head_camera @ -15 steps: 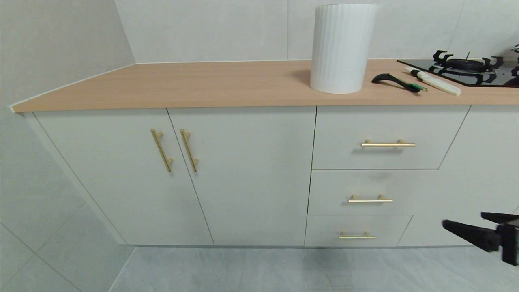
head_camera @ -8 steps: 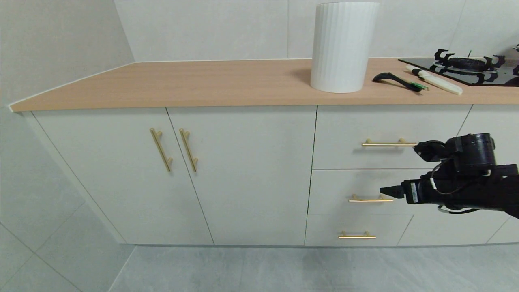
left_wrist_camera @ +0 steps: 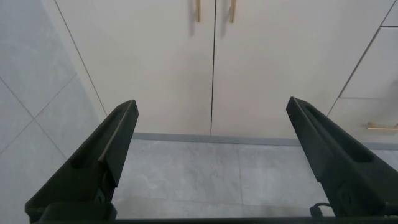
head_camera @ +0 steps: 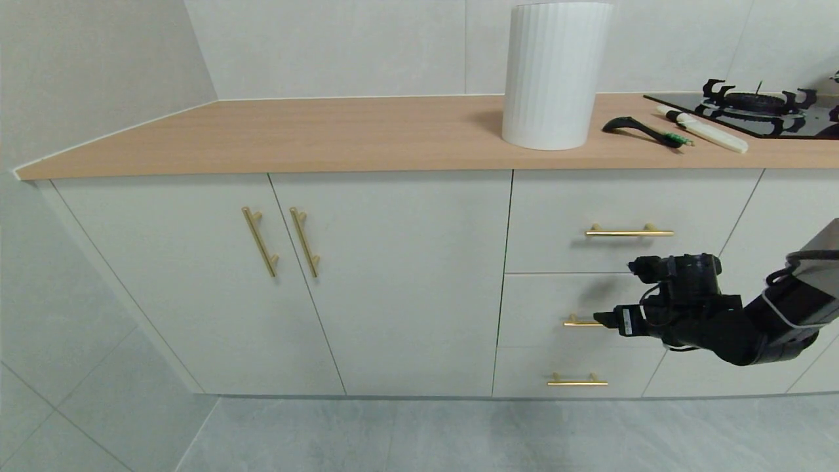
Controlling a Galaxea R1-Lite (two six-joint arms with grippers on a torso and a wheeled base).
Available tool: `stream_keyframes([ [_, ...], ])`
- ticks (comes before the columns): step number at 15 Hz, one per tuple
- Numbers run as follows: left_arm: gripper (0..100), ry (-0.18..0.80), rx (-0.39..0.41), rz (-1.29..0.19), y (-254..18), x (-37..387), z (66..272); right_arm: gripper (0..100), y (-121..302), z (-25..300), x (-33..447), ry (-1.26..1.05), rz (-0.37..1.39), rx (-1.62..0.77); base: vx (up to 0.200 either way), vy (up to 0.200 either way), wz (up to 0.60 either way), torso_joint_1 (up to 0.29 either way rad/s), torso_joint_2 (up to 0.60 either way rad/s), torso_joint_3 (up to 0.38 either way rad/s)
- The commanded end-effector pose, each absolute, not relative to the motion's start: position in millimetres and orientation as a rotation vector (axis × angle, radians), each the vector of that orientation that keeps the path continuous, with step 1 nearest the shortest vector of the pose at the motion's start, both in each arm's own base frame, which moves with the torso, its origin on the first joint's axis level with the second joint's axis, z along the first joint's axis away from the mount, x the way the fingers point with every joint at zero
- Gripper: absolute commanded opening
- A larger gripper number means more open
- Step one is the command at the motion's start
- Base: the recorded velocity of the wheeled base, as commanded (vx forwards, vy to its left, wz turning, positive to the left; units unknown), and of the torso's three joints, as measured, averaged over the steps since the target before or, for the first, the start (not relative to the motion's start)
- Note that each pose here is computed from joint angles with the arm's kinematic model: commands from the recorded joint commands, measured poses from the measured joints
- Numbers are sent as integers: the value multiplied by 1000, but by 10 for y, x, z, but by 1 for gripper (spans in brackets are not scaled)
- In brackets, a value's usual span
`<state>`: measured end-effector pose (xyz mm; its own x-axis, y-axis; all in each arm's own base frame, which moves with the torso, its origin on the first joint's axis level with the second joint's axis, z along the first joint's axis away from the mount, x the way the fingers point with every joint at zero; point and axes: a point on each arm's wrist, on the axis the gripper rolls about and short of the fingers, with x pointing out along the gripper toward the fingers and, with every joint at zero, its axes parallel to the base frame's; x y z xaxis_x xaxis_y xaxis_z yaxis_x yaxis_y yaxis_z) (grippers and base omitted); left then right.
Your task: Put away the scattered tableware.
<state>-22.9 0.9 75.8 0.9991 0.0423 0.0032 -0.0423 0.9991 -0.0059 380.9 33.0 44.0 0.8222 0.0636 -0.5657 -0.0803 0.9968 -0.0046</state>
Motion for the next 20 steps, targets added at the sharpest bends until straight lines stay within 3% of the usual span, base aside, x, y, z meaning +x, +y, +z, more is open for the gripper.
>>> stream_keyframes([
  [1,100,-3,-6,43,9,-228,758,100,335,186,3879,614,62,-32,0,0,0,0,0,0],
  [11,100,-3,-6,43,9,-228,758,100,334,-58,4172,496,-61,-16,0,0,0,0,0,0],
  [20,100,-3,-8,43,9,-228,758,100,334,-157,4163,525,-59,-28,0,0,0,0,0,0],
])
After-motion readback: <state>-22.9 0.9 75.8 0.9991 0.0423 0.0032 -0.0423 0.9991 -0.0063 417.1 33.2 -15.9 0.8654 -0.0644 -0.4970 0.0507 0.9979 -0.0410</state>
